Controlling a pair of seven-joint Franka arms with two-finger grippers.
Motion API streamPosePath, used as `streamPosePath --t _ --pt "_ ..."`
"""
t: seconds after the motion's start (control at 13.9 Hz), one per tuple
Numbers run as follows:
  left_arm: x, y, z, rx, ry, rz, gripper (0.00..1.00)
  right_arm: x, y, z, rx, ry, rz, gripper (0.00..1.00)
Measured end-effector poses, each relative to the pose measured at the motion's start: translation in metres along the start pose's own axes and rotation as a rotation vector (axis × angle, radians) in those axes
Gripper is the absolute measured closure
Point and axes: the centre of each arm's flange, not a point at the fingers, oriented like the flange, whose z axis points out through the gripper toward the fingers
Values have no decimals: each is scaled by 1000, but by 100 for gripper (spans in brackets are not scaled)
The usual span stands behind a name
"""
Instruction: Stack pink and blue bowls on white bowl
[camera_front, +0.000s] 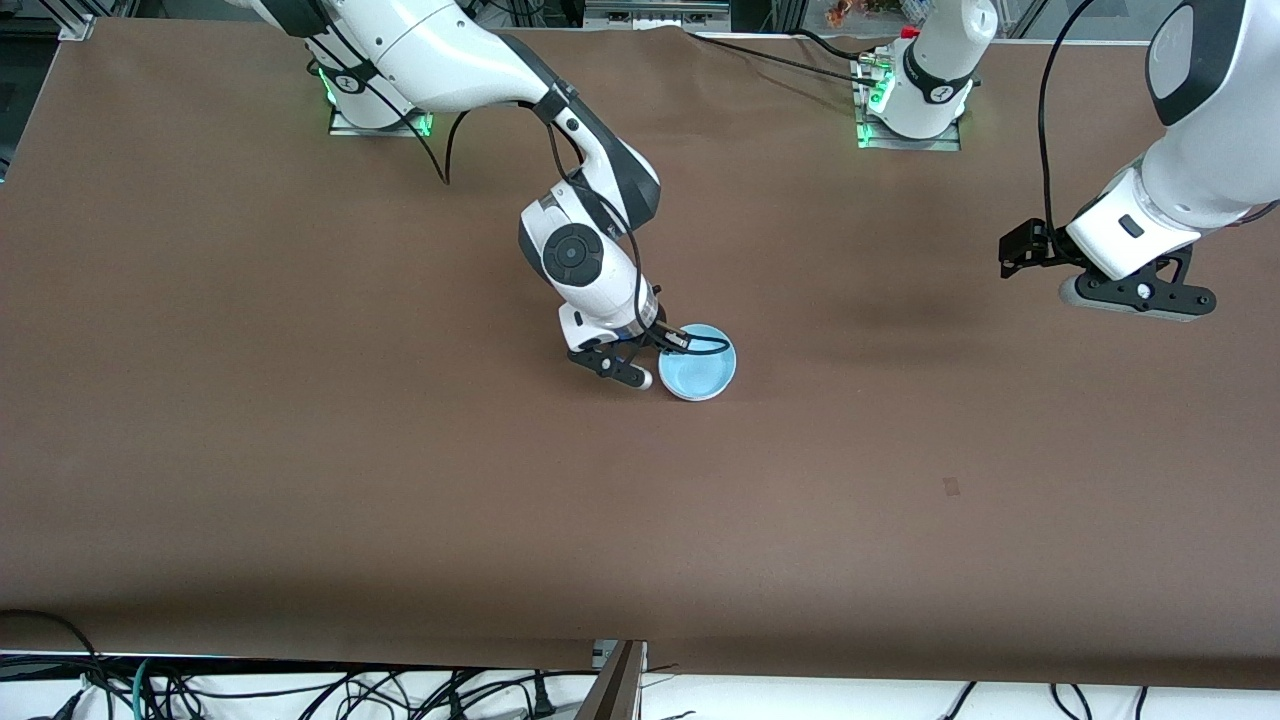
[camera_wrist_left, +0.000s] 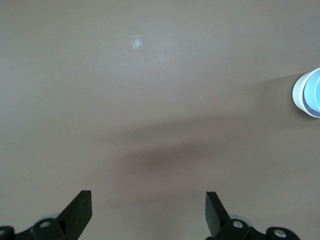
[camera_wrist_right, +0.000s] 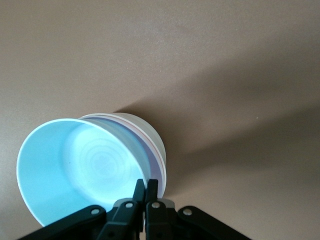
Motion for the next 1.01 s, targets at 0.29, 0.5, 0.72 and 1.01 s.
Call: streamPosePath --t 0.29,0.5,0.72,1.01 --pt "0 -1 0 0 0 -2 0 2 0 -1 2 3 2 82" --pt "0 -1 0 0 0 -3 0 3 -4 -6 13 7 33 50" --pt "0 -2 0 0 0 -4 0 2 -16 -35 28 10 45 20" --pt "0 -3 0 0 0 -5 0 19 -13 -156 -78 114 -22 1"
